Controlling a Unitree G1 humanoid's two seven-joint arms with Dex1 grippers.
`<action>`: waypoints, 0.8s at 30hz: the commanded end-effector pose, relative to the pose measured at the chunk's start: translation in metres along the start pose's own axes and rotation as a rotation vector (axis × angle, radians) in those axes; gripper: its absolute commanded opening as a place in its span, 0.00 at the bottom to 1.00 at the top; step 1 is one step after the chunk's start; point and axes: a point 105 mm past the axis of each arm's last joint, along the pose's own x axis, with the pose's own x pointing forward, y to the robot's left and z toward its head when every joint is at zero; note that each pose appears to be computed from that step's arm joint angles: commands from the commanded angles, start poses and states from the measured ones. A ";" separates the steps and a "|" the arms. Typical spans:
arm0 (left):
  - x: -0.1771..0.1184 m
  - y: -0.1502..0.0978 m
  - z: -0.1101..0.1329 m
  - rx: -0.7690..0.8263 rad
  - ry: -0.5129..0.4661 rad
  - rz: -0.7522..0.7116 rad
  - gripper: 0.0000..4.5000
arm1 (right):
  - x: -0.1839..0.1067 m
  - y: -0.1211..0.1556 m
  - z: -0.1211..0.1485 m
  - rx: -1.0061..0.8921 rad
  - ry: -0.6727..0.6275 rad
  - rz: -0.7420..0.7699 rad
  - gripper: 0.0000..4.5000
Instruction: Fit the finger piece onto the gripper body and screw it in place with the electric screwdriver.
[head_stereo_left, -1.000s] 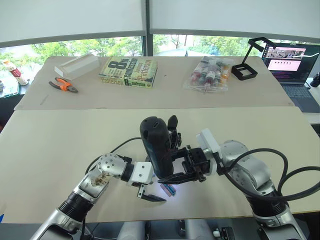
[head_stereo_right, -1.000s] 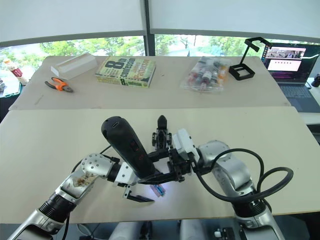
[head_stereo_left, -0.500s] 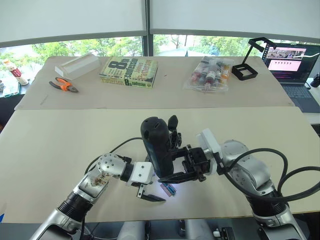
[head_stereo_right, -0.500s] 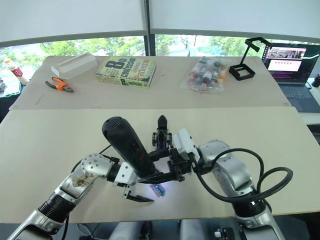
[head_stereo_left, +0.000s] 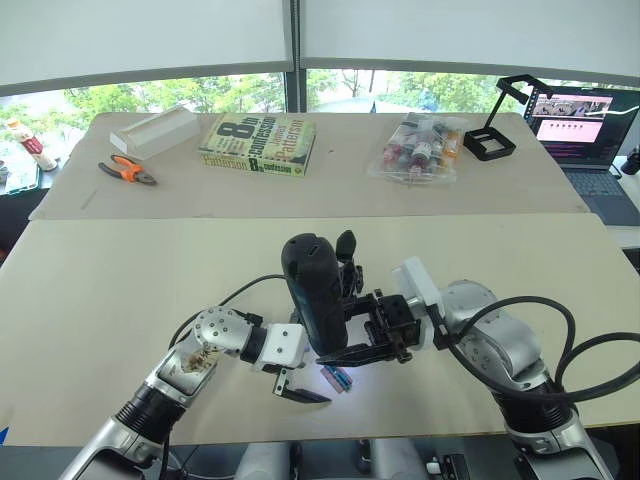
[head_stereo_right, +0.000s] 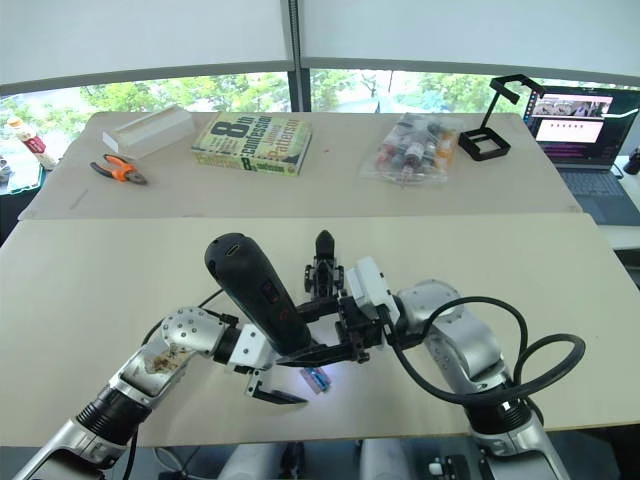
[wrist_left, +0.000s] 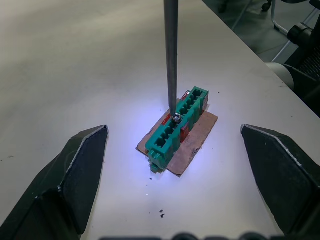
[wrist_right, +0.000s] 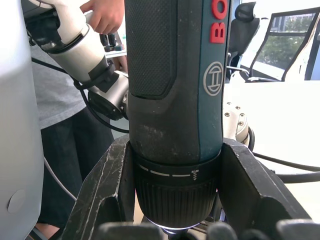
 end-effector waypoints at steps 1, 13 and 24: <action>0.001 0.002 0.005 0.018 -0.012 0.005 1.00 | 0.002 0.001 0.012 -0.069 -0.020 0.018 0.42; 0.000 0.006 0.004 0.021 -0.009 0.012 1.00 | 0.002 0.003 0.011 -0.061 -0.019 0.023 0.42; 0.000 0.006 0.005 0.021 -0.012 0.011 1.00 | 0.002 0.004 0.010 -0.059 -0.016 0.028 0.42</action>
